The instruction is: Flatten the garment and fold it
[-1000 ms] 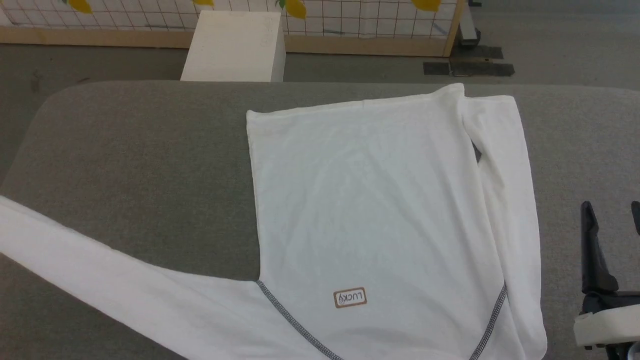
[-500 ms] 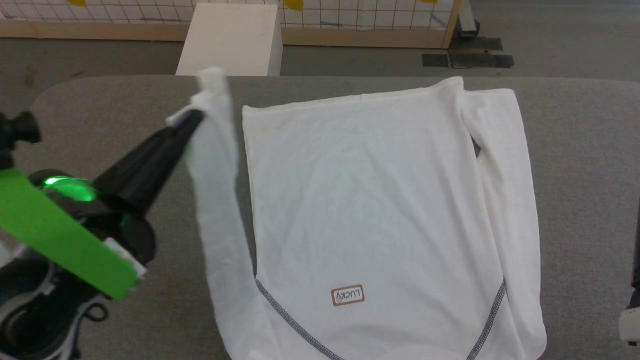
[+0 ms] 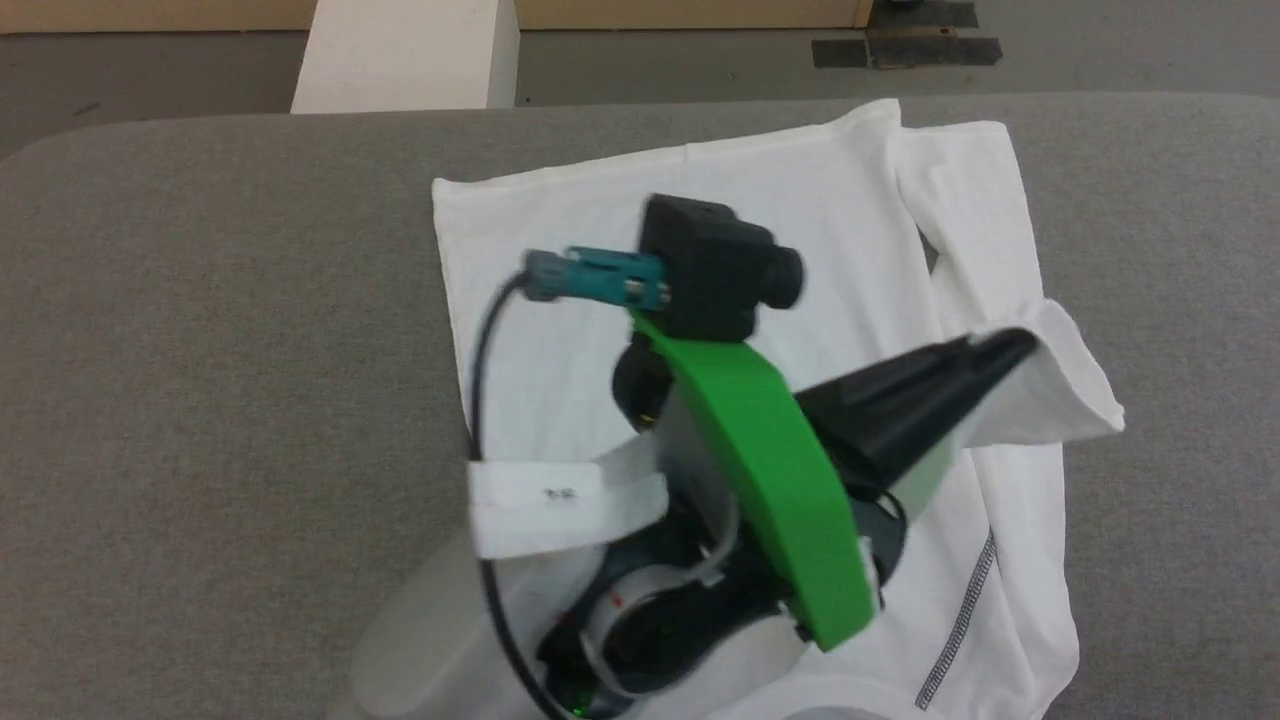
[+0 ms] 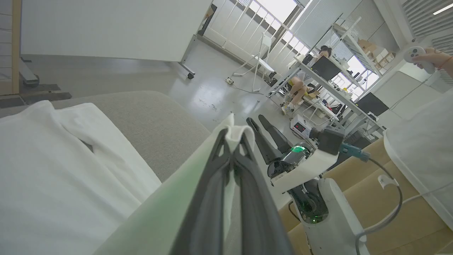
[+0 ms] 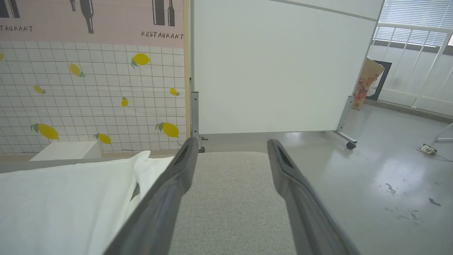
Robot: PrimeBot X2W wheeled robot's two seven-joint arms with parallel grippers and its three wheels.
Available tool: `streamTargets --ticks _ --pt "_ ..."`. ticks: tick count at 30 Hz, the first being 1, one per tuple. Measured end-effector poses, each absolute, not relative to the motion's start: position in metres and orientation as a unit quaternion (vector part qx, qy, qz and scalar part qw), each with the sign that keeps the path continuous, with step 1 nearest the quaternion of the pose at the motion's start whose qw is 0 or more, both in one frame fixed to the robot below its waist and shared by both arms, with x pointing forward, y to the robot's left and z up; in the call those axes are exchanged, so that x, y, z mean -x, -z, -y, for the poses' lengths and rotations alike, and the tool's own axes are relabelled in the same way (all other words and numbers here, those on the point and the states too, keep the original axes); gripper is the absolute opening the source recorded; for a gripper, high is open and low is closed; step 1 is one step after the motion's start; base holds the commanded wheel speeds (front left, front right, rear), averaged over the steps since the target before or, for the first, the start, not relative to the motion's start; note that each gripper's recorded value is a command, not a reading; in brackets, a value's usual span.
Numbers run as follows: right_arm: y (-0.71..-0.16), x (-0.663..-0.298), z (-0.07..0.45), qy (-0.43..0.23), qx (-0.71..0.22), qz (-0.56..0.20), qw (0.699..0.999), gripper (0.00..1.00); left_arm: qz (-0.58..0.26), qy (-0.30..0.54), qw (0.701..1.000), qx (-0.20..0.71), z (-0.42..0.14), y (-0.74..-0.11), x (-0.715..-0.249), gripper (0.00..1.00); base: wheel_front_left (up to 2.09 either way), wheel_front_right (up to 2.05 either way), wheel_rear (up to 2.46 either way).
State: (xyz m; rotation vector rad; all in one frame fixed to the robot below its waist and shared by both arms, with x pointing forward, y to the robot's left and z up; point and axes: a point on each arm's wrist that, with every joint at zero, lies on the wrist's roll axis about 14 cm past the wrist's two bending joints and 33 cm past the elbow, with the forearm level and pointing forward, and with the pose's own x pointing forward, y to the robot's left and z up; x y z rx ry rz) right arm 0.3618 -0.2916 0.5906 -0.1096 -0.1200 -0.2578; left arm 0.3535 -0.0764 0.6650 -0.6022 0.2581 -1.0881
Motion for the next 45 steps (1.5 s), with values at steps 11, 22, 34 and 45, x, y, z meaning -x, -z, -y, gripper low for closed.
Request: streamTargets --ticks 11,22,34,45 --pt "-0.572 -0.359 0.311 0.159 0.057 0.030 0.985 1.00 -0.304 0.480 0.799 0.196 0.131 -0.482 -0.355 0.00 0.00 0.00 0.00" --pt "-0.553 -0.351 0.324 0.184 0.063 0.001 0.981 1.00 -0.382 0.481 0.774 0.154 0.145 -0.397 -0.343 1.00 0.00 0.00 0.00" --pt "-0.566 -0.338 0.321 0.180 0.061 0.014 0.982 1.00 -0.198 0.476 0.824 0.235 0.149 -0.515 -0.397 1.00 0.00 0.00 0.00" --pt "-0.585 -0.350 0.281 0.114 0.035 0.053 0.991 1.00 0.065 0.219 0.961 0.159 -0.048 -0.610 -0.463 1.00 0.00 0.00 0.00"
